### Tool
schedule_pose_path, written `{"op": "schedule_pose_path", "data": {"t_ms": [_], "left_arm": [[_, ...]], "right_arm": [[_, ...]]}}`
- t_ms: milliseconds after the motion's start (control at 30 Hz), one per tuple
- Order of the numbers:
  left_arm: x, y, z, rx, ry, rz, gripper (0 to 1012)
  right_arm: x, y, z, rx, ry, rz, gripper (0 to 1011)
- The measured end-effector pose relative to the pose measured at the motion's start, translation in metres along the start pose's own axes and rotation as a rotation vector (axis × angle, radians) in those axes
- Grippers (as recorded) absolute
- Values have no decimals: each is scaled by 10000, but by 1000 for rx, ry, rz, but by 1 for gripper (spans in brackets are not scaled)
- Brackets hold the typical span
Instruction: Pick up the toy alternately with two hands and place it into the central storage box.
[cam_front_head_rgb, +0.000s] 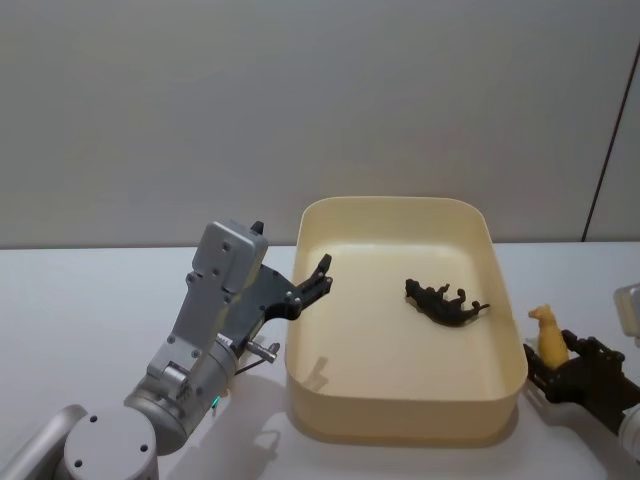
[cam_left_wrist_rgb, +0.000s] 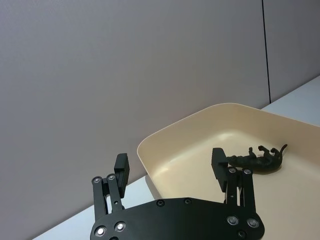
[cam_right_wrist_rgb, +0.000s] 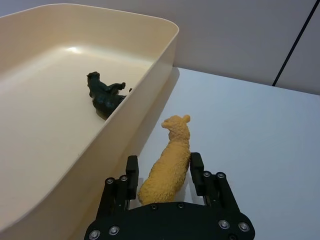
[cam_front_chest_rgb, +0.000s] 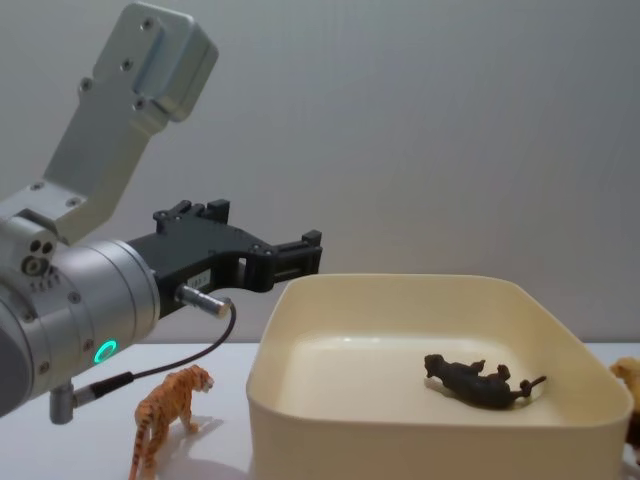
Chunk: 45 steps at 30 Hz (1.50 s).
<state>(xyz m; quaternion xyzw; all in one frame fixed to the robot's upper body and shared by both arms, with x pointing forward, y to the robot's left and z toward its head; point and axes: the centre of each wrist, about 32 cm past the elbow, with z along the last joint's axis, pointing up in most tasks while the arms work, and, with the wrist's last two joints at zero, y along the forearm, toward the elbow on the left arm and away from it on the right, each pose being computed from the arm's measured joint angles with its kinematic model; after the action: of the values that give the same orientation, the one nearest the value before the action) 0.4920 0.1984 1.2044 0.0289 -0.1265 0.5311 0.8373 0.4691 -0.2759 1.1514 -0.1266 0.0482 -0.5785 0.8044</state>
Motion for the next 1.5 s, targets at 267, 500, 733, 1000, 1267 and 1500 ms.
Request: {"op": "schedule_pose_path", "data": {"t_ms": [267, 500, 733, 1000, 1267, 1500], "left_arm": [[0, 0, 0, 0, 0, 0, 1001], [0, 0, 0, 0, 0, 0, 1001], [0, 0, 0, 0, 0, 0, 1001], [0, 0, 0, 0, 0, 0, 1001], [0, 0, 0, 0, 0, 0, 1001], [0, 0, 0, 0, 0, 0, 1001]], "right_arm": [[-11, 20, -5, -2, -1, -2, 426], [-8, 10, -12, 6, -4, -12, 357], [26, -46, 3, 56, -19, -51, 357], [92, -124, 137, 134, -39, -74, 357], [156, -138, 353, 201, -47, -28, 357], [170, -43, 548, 231, -47, 46, 357]]}}
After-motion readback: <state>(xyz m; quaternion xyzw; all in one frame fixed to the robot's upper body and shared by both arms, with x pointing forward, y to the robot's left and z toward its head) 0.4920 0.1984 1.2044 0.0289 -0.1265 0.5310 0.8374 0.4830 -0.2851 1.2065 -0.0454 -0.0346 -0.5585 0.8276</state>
